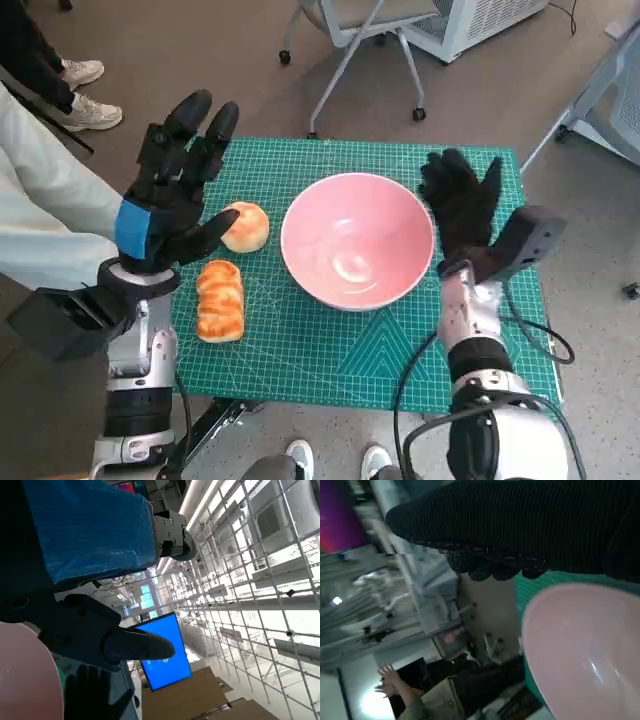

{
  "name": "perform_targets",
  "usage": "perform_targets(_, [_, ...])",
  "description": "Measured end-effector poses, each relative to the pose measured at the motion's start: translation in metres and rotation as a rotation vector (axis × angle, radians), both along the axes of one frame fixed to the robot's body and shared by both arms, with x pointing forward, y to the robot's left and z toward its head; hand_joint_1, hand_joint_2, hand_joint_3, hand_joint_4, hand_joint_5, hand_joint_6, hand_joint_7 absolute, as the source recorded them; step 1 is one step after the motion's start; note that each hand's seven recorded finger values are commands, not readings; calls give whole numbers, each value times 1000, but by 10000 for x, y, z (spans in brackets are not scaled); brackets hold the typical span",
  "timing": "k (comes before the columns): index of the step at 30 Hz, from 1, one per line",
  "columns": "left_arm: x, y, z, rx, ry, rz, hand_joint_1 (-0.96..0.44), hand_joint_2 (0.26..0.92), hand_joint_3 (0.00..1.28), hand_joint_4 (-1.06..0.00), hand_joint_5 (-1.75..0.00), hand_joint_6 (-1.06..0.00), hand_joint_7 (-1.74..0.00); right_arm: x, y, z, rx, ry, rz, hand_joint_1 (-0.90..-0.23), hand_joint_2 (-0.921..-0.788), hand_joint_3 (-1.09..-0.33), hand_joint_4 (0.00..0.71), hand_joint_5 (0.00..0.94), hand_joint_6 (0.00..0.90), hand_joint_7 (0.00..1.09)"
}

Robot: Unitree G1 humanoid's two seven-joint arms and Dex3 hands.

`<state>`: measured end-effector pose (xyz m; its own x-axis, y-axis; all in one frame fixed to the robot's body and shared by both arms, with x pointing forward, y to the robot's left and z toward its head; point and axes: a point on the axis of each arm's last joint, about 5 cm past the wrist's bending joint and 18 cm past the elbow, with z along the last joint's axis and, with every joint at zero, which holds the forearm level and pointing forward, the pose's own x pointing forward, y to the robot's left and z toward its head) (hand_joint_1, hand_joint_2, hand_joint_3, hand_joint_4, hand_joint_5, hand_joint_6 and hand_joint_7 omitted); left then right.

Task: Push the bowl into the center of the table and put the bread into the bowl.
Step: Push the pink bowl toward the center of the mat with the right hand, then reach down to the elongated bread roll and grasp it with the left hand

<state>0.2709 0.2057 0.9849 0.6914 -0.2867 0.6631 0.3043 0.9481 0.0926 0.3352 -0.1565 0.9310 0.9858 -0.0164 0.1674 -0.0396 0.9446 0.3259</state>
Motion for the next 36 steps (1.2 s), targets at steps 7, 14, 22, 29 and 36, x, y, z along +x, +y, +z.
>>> perform_targets(7, [32,-64,-12,-2,12,-21,-525,921,308,-173,0,-11,-471,-3,-104,175,-138,-230,30,-618,-921,-832,163,13,199,210])
perform_targets(14, [74,-150,21,-6,20,-53,-532,921,278,-179,-3,-15,-524,-78,-135,229,-228,-402,56,-653,-921,-778,177,13,208,234])
perform_targets(22, [110,-248,60,22,24,-79,-527,921,274,-182,-3,0,-561,-202,-154,285,-304,-552,96,-674,-921,-759,185,4,167,339])
perform_targets(29, [157,-317,129,55,5,-110,-535,921,285,-181,-2,1,-561,-283,-142,394,-339,-646,122,-683,-921,-756,194,3,142,416])
perform_targets(36, [192,-400,201,76,-16,-157,-521,921,292,-176,0,1,-576,-328,-129,456,-351,-681,142,-683,-921,-747,199,3,134,457])
